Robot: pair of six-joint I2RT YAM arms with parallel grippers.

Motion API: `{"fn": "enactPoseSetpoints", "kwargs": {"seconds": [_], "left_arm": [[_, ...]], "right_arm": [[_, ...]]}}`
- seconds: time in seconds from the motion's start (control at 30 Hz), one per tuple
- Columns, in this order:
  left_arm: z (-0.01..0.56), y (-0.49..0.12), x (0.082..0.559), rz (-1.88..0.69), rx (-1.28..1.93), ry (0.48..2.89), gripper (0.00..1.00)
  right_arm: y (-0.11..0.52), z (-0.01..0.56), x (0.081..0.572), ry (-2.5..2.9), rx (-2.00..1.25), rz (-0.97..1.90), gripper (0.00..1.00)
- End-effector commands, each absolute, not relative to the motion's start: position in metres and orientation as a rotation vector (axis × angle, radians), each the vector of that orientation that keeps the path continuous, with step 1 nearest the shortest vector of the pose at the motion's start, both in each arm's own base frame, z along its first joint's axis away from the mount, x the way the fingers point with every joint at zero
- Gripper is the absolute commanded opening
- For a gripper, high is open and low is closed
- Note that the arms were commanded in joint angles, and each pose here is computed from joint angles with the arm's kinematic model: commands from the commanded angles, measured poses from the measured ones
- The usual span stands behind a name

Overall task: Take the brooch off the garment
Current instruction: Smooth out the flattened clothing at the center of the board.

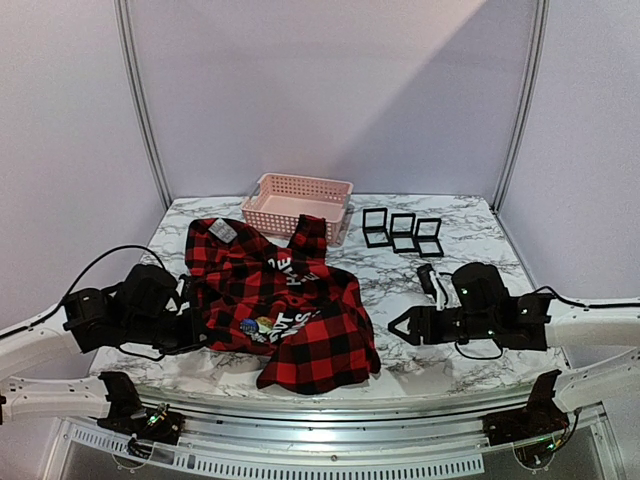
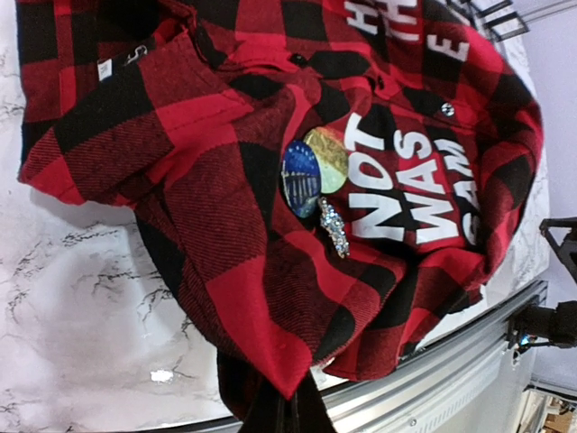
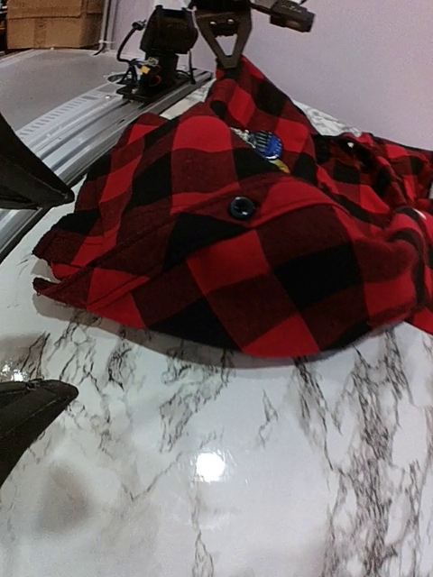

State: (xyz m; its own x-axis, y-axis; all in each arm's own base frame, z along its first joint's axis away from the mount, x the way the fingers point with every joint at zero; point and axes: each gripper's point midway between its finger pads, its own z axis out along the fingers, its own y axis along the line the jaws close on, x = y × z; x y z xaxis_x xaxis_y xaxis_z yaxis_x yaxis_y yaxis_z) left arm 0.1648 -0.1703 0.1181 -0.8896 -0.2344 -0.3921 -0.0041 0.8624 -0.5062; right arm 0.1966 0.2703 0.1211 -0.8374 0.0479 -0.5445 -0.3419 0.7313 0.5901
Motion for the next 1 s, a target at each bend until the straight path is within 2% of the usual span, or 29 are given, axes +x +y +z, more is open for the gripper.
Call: {"fn": "enactPoseSetpoints", "kwargs": {"seconds": [0.0,0.33,0.73,0.83,0.97], "left_arm": [[0.110,-0.172,0.166,-0.676,-0.147,2.621,0.00],[0.110,-0.171,0.170,-0.665,-0.143,2.619,0.00],[0.111,-0.173,0.170,-0.687,-0.138,2.628,0.00],[0.113,-0.174,0.171,-0.695,-0.139,2.621,0.00],[0.112,-0.174,0.171,-0.695,-0.138,2.627,0.00]], "right_arm": [[0.304,0.114,0.185,2.398,-0.341,1.046,0.64],[0.337,0.078,0.182,2.496,-0.397,1.023,0.66],[0.347,0.068,0.183,2.519,-0.424,1.006,0.55],[0.350,0.066,0.185,2.522,-0.417,0.986,0.45],[0.344,0.064,0.197,2.534,-0.345,0.890,0.15]]}}
